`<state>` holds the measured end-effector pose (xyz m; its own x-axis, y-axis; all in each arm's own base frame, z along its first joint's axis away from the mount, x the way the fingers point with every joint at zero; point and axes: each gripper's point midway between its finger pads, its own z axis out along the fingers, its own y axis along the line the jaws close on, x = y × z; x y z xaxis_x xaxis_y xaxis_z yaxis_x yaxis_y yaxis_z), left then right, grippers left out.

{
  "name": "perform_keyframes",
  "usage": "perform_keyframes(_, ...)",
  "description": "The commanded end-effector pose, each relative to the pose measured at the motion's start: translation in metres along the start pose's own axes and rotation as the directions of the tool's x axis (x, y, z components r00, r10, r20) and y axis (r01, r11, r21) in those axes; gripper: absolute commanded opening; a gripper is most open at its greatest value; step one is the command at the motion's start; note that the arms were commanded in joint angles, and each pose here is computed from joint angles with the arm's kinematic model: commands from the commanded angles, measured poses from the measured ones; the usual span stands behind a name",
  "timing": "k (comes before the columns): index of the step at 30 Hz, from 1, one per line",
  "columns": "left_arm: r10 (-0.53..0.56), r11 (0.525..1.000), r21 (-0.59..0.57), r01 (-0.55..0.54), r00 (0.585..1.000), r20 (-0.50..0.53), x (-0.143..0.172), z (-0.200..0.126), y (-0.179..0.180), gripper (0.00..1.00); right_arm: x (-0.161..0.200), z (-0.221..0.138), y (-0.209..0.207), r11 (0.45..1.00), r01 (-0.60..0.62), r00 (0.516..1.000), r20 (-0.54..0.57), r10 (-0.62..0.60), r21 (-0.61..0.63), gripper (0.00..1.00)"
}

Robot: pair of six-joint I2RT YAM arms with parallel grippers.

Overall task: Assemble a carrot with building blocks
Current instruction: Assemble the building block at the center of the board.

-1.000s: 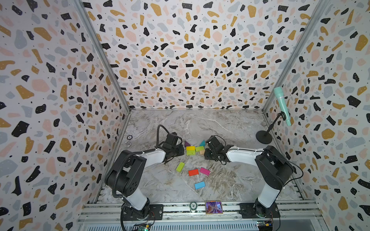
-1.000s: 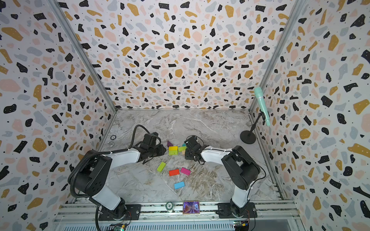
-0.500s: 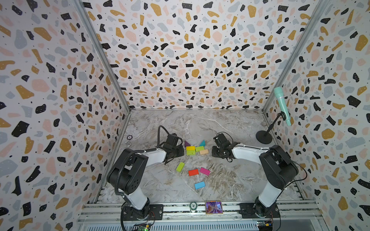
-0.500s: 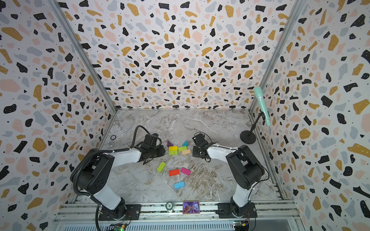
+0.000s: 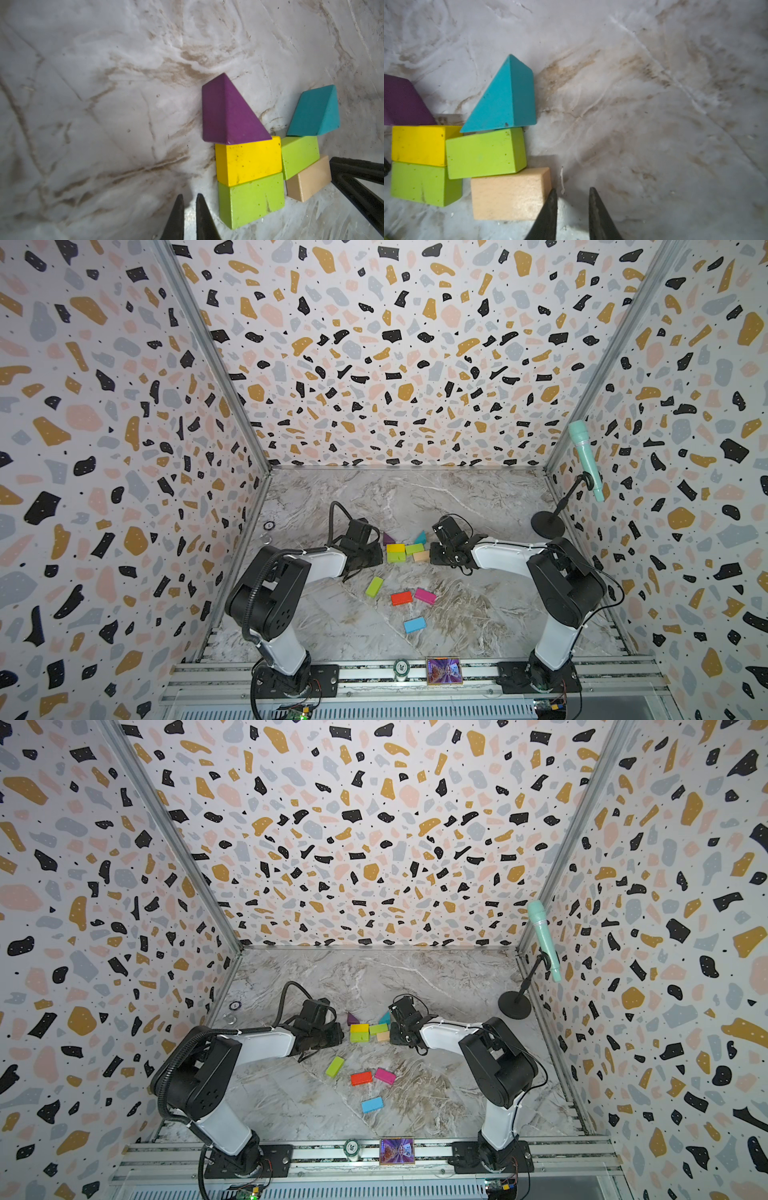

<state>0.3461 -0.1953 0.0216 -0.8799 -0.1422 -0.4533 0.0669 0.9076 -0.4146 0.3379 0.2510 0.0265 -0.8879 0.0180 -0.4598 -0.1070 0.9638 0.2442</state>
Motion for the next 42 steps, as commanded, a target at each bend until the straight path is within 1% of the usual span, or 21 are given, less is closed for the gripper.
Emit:
perform_keyframes(1, 0.006, 1.000, 0.008, -0.006, 1.000, -0.021, 0.004, 0.004, -0.003, 0.15, 0.017, 0.003, 0.001, 1.000, -0.002, 0.998, -0.059, 0.003, 0.018, 0.27)
perform_keyframes(8, 0.020, 1.000, 0.023, -0.019, 0.999, -0.026, 0.005, 0.005, -0.008, 0.14, 0.018, 0.002, 0.012, 1.000, -0.010, 0.998, -0.060, 0.010, 0.000, 0.27)
perform_keyframes(31, 0.032, 0.998, 0.051, -0.029, 0.998, -0.048, 0.010, 0.011, -0.017, 0.13, 0.014, 0.008, 0.023, 0.999, -0.035, 0.997, -0.063, 0.032, -0.035, 0.29)
perform_keyframes(37, 0.031, 0.998, 0.057, -0.028, 0.998, -0.047, 0.010, 0.010, -0.019, 0.13, 0.010, 0.002, 0.016, 0.998, -0.063, 0.997, -0.048, 0.061, -0.030, 0.29)
perform_keyframes(42, 0.030, 0.998, 0.056, -0.028, 0.999, -0.042, 0.007, 0.010, -0.020, 0.13, -0.001, -0.004, 0.005, 0.996, -0.088, 0.996, -0.019, 0.088, -0.027, 0.29)
